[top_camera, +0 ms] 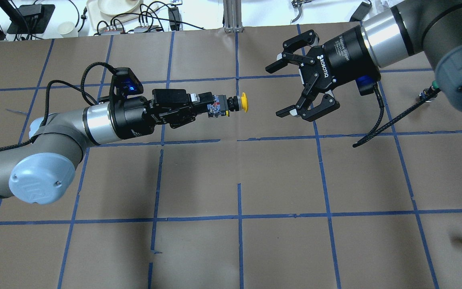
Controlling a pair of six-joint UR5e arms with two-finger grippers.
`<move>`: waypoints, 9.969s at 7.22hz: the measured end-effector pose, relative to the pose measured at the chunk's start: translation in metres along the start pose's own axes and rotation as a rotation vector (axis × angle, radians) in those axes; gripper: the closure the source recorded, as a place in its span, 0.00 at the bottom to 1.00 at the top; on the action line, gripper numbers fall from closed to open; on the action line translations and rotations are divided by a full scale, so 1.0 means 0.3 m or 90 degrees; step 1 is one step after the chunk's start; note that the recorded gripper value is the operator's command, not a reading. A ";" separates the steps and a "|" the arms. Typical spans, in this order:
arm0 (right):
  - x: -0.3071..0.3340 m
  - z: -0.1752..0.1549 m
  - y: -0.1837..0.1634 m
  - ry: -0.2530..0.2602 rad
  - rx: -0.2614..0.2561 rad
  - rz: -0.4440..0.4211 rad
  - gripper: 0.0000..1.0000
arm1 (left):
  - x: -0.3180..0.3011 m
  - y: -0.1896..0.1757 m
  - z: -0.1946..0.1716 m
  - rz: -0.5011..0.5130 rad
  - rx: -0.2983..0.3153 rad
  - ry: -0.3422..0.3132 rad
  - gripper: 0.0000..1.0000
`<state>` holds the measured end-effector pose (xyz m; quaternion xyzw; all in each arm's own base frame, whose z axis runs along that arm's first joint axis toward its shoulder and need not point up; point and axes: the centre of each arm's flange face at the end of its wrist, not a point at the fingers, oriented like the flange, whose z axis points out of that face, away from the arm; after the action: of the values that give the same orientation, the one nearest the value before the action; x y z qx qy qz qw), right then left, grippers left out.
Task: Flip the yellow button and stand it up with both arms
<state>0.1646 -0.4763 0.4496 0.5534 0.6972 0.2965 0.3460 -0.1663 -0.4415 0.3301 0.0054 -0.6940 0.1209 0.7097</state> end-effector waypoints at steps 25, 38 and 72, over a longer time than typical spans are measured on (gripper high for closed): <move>-0.001 -0.135 -0.088 -0.023 0.106 -0.129 0.91 | 0.139 -0.104 0.104 0.052 -0.118 -0.162 0.00; 0.335 -0.598 -1.080 0.396 0.598 -0.797 0.93 | 0.533 -0.154 0.059 0.025 -0.238 -1.000 0.00; 0.025 -0.207 -0.011 0.474 0.383 -0.687 0.00 | 0.510 -0.167 0.028 0.056 -0.214 -0.990 0.00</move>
<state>0.1112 -0.4714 0.4823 0.0654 0.9966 0.0484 0.0159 -0.1646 -0.4665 0.4893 -0.0460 -0.9989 0.0040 0.0083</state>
